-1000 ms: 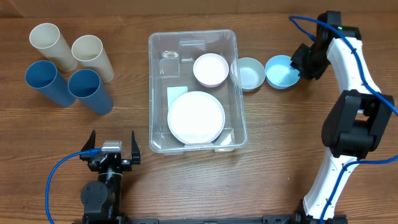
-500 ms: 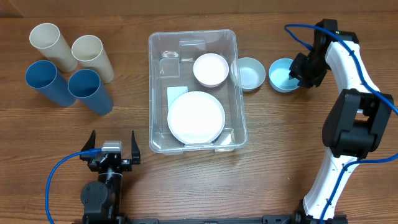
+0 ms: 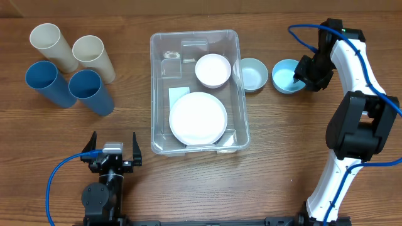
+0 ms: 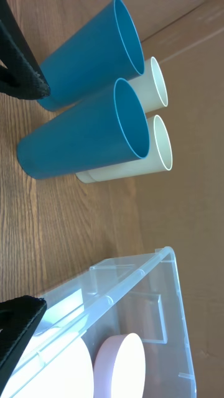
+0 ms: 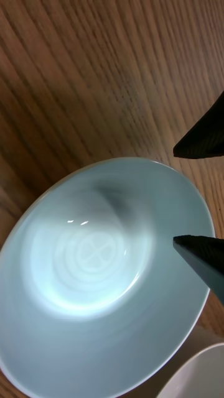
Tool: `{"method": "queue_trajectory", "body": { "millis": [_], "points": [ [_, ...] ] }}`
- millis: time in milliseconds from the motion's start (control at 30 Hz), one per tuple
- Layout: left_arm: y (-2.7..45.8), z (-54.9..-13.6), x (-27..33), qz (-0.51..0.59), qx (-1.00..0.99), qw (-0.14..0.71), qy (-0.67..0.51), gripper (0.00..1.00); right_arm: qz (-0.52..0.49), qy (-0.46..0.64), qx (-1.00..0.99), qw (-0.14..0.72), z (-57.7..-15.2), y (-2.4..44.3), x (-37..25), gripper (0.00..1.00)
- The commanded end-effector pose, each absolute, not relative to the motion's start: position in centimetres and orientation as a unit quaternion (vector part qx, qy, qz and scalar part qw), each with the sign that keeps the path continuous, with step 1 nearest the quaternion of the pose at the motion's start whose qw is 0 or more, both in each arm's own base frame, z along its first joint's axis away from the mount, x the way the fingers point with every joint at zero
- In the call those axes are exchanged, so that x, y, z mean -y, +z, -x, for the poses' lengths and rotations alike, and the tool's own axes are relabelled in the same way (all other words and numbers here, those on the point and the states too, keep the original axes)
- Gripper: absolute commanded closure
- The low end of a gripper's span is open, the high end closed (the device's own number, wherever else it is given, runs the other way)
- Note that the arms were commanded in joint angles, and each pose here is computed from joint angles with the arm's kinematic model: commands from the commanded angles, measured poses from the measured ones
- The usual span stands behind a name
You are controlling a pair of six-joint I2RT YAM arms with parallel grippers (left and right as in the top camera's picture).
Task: Pack container
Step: 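Move the right gripper to the light blue bowl and grip it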
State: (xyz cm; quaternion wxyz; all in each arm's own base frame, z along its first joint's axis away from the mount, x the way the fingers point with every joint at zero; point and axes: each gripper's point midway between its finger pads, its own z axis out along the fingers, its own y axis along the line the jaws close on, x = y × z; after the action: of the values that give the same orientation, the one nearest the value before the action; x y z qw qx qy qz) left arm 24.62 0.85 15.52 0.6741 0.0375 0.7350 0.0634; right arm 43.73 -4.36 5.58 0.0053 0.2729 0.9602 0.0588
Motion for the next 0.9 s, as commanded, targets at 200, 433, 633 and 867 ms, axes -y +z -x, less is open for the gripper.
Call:
{"method": "queue_trajectory", "body": {
  "millis": [200,433,633,867],
  "points": [
    [15.6,-24.6,-0.9,-0.045,-0.732,0.676,0.072,0.0,-0.28,0.055,-0.958,0.037,-44.1,5.4,5.0,0.64],
    [15.6,-24.6,-0.9,-0.045,-0.732,0.676,0.072,0.0,-0.279,0.056,-0.958,0.042,-44.2,4.5,5.0,0.81],
    [15.6,-24.6,-0.9,-0.045,-0.732,0.676,0.072,0.0,-0.268,0.056,-0.961,0.046,-44.6,6.9,5.1,0.7],
    [15.6,-24.6,-0.9,-0.045,-0.732,0.676,0.072,0.0,-0.264,0.044,-0.962,0.049,-44.0,10.2,5.5,0.48]
  ]
}}
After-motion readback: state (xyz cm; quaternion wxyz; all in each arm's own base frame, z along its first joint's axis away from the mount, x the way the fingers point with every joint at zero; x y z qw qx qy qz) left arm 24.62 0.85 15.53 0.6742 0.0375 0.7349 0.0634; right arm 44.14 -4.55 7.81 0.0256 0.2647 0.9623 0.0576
